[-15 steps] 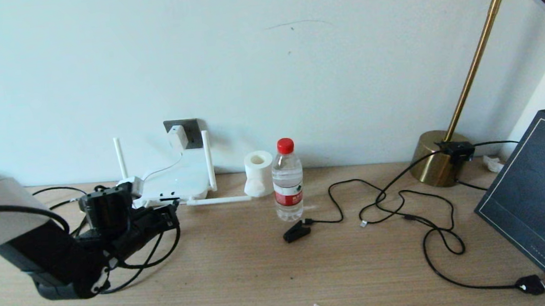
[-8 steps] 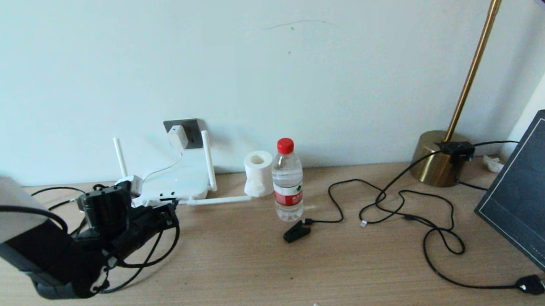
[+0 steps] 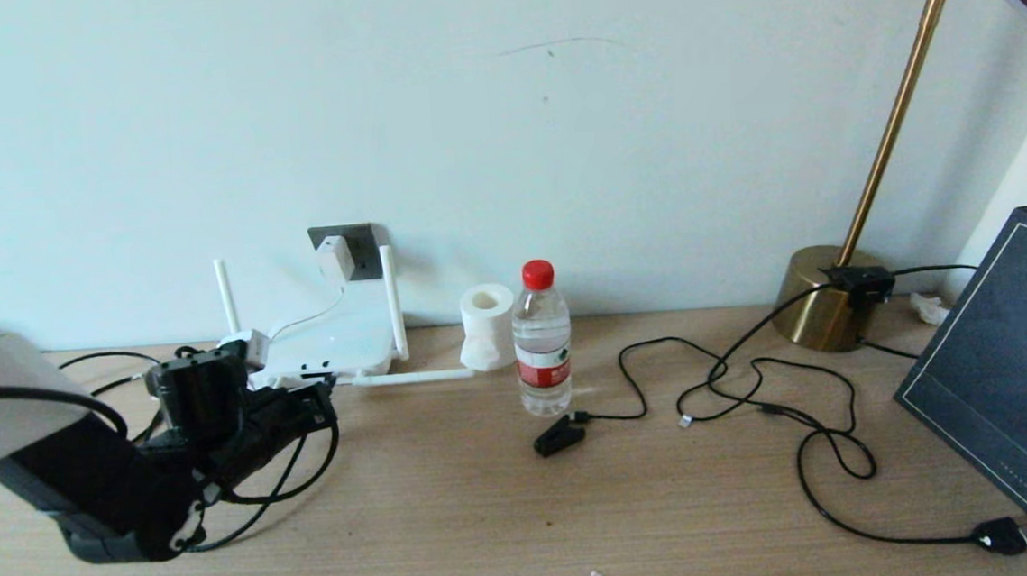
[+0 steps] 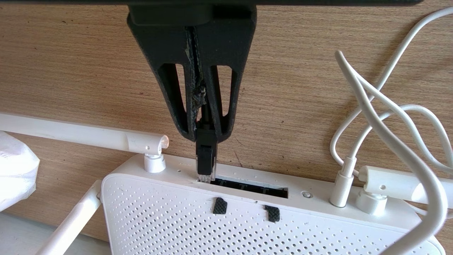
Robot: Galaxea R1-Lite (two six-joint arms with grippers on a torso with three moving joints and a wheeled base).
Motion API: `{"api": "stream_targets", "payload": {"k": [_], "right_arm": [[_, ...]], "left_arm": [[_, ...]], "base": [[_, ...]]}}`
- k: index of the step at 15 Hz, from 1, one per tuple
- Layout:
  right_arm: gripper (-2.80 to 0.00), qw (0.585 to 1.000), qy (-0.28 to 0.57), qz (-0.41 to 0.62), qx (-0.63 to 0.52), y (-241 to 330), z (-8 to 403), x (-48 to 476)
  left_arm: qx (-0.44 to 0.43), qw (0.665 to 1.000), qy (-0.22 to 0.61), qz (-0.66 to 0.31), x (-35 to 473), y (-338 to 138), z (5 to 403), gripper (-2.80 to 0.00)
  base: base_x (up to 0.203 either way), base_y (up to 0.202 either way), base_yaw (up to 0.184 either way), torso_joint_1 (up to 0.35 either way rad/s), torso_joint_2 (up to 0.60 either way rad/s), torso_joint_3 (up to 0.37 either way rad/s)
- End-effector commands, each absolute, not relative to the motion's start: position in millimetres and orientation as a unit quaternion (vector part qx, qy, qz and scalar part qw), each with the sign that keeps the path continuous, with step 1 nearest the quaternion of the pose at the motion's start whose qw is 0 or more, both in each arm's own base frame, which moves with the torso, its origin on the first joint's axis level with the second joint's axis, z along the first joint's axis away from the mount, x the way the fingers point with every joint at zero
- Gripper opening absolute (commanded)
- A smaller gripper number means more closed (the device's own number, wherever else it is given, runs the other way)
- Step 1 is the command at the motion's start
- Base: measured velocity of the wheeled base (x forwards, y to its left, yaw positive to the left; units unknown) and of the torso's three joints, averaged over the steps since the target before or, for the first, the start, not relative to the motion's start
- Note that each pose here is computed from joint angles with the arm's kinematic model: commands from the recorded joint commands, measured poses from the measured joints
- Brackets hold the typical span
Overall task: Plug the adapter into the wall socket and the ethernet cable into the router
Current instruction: Plug cable into router interface
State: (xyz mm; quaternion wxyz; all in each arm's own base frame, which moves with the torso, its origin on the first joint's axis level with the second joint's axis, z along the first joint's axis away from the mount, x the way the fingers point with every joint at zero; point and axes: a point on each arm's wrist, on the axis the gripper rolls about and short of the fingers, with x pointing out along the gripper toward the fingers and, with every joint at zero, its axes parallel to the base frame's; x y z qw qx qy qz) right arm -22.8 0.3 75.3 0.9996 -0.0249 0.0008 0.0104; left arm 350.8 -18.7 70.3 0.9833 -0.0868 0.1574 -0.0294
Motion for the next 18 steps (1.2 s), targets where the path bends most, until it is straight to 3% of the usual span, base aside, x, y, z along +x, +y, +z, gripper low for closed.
{"api": "stream_targets", "payload": {"k": [1, 18], "right_arm": [[-2.80, 1.000, 0.001, 0.011, -0.025, 0.3, 75.3, -22.7], [-2.80, 1.000, 0.001, 0.011, -0.025, 0.3, 75.4, -22.7]], "left_arm": [[-0.088, 0.984, 0.152, -0.030, 351.7, -18.6, 72.1, -2.80], [-0.087, 0.985, 0.149, -0.030, 352.8, -18.7, 73.3, -2.80]], "base": [[0.000, 0.000, 0.000, 0.000, 0.00, 0.000], [0.000, 0.000, 0.000, 0.000, 0.00, 0.000]]}}
